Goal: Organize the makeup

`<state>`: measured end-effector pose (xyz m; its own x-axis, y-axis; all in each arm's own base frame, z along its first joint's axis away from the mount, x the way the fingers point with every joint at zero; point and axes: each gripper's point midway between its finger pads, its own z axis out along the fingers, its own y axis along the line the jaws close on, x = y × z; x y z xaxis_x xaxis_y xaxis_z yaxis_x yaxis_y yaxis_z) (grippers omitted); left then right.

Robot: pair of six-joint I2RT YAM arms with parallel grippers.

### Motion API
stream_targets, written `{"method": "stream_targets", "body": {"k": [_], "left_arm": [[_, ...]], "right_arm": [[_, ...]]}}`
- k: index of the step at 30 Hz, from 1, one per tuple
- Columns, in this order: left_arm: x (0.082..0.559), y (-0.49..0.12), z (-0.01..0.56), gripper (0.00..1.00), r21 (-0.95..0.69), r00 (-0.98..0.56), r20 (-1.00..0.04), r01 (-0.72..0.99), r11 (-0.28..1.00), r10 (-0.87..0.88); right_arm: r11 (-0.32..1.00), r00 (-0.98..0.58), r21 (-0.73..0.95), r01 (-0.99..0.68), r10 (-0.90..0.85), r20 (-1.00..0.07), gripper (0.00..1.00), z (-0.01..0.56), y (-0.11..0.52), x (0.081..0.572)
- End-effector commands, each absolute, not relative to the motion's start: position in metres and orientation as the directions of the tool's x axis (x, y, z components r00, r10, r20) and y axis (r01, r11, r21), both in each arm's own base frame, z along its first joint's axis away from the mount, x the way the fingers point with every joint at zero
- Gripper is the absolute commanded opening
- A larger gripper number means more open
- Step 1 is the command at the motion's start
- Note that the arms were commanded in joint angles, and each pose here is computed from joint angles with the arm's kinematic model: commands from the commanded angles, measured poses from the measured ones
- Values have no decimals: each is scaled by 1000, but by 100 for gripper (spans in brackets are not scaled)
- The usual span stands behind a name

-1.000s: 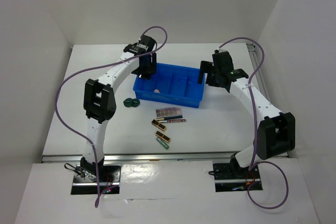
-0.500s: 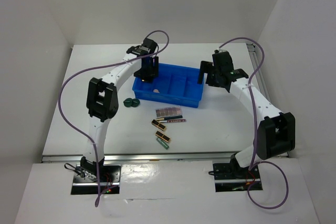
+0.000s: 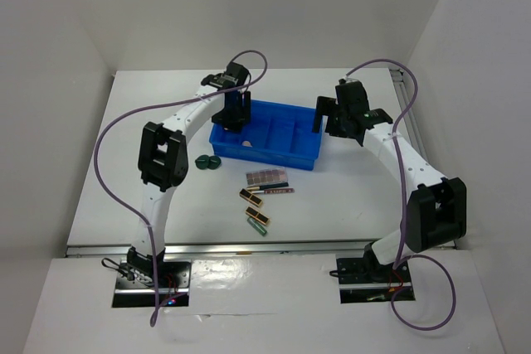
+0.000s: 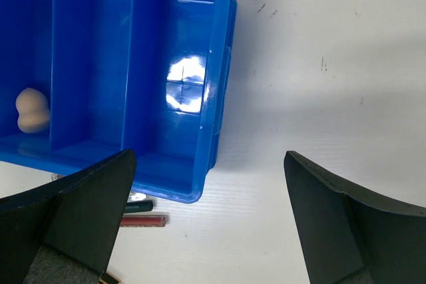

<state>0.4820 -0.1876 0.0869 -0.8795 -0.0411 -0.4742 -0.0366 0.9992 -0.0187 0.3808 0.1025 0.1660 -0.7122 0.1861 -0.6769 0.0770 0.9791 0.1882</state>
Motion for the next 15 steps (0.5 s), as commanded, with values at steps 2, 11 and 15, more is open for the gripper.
{"method": "stream_targets", "body": {"k": [2, 11, 15], "left_arm": [[484, -195, 91, 88, -47, -875, -482, -29, 998, -48], [486, -206, 142, 98, -109, -826, -560, -1, 994, -62], [470, -205, 195, 76, -129, -776, -627, 16, 991, -69]], "right_arm": [[979, -672, 194, 69, 189, -716, 100, 191, 100, 387], [977, -668, 203, 61, 191, -720, 100, 194, 101, 386], [977, -668, 203, 61, 191, -719, 100, 194, 102, 386]]}}
